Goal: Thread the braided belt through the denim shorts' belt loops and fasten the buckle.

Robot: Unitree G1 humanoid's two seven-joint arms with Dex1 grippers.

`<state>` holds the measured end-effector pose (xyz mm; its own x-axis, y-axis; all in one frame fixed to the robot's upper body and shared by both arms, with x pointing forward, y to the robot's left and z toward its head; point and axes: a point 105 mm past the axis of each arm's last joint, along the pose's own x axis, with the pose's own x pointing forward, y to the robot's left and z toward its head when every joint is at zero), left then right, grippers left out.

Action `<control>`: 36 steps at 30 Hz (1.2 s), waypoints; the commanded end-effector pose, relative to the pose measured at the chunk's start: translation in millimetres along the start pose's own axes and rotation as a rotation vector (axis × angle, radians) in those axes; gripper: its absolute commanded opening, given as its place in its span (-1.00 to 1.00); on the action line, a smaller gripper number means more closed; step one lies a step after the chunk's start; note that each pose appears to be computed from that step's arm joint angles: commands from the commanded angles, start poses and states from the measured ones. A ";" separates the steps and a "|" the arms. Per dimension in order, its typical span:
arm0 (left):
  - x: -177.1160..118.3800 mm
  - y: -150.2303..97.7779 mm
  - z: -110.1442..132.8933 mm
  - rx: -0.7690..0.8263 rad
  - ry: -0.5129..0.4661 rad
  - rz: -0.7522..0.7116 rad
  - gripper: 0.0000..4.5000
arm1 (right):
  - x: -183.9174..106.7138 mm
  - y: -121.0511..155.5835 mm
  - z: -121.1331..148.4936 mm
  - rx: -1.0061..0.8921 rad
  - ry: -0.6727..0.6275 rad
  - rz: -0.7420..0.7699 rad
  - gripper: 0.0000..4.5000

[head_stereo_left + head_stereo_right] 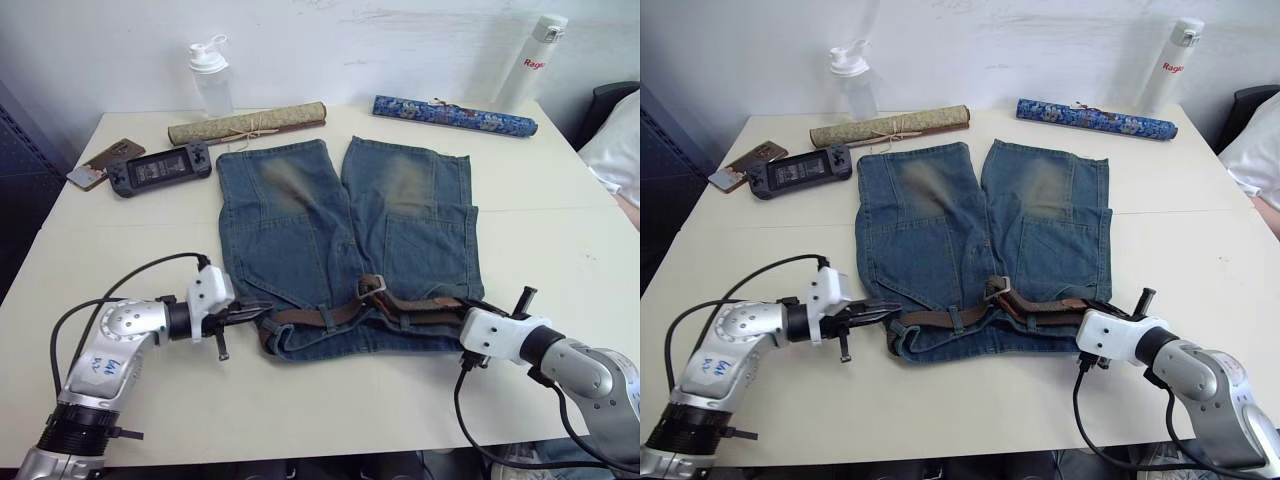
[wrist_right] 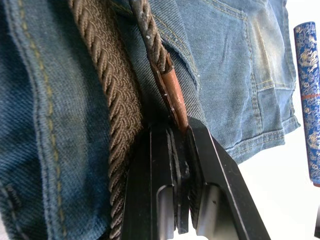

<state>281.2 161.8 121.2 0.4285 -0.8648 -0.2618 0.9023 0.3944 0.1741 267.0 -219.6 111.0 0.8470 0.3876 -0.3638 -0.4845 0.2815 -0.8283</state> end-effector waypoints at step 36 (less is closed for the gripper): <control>28.5 -39.6 43.9 0.415 -0.046 0.044 -1.00 | -10.1 30.5 15.2 0.245 0.013 0.003 -0.56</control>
<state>255.5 105.7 144.0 0.4398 -0.8735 -0.2086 0.8270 0.3033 0.4734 238.6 -202.0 91.2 0.8304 0.3888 -0.3992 -0.5520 0.4760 -0.6846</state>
